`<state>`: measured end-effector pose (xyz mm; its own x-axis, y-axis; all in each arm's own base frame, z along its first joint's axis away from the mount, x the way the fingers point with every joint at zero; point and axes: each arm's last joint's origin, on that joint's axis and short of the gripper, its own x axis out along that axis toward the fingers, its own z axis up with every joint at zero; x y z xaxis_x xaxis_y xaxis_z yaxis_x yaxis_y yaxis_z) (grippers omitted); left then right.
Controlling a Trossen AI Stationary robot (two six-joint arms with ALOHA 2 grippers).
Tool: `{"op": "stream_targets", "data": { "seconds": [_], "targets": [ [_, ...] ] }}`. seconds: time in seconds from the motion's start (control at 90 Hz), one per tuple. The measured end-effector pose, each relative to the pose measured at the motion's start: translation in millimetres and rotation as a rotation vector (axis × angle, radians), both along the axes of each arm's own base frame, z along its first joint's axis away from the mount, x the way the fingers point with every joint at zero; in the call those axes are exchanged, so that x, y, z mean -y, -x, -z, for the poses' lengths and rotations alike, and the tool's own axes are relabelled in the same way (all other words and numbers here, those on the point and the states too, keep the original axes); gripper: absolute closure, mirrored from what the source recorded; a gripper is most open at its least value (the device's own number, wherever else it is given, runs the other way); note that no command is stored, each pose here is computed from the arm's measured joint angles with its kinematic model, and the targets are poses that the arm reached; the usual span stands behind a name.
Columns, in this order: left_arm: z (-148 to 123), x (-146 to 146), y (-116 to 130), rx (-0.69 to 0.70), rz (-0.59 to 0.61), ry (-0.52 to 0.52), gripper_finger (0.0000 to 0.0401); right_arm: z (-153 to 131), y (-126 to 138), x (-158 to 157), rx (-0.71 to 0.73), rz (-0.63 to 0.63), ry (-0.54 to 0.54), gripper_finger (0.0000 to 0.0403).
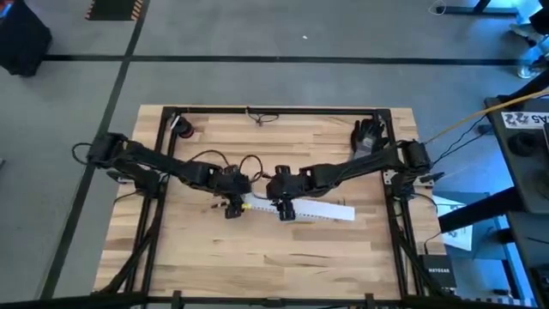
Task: Ziptie cables
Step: Close the cable duct
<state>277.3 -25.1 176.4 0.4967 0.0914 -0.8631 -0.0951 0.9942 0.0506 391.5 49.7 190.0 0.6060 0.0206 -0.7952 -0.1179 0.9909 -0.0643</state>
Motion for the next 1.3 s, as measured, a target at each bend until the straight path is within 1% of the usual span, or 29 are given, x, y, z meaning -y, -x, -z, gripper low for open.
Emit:
{"op": "stream_targets", "data": {
  "seconds": [0.067,0.133,0.267,0.3,0.356,0.4,0.478,0.578,0.756,0.822,0.9,1.0,1.089,1.3],
  "targets": [
    [1,0,0,-0.01,0.009,0.032,0.0111,5,-1,0,-0.011,0.01,-0.016,0.0168],
    [-6,1,2,-0.014,0.006,0.037,0.0111,8,-2,-1,-0.016,0.014,-0.018,0.0168],
    [-21,1,8,-0.041,0.007,0.006,0.0111,7,-3,0,-0.004,0.032,0.002,0.0168],
    [-26,0,7,-0.029,0.01,0.002,0.0111,7,-4,0,0.007,0.04,0.012,0.0168],
    [-38,-2,7,0.03,0.015,-0.003,0.0111,7,-4,1,0.01,0.046,0.017,0.0168],
    [-40,-3,8,0.034,0.014,-0.009,0.0111,6,-4,1,0.013,0.052,0.017,0.0168],
    [-36,-8,9,0.007,0.004,-0.032,0.0116,6,-5,1,0.016,0.062,0.01,0.0168],
    [-22,-13,14,-0.057,-0.008,-0.042,0.0131,11,-6,1,0.008,0.076,0.0,0.0168],
    [-7,-14,21,-0.075,-0.008,-0.013,0.0162,17,-7,1,-0.004,0.099,-0.016,0.0168],
    [-4,-14,21,-0.051,-0.01,-0.012,0.0165,20,-9,0,-0.001,0.102,-0.019,0.0168],
    [1,-14,23,-0.056,-0.021,-0.019,0.0166,21,-10,0,-0.003,0.108,-0.024,0.0168],
    [2,-16,23,-0.046,-0.045,-0.059,0.0166,24,-11,0,-0.002,0.112,-0.027,0.0169],
    [4,-16,22,-0.042,-0.043,-0.08,0.0166,25,-11,0,-0.004,0.112,-0.027,0.0169],
    [12,-15,20,-0.082,-0.027,-0.094,0.0169,24,-11,0,-0.001,0.111,-0.024,0.0169]
  ]
}}
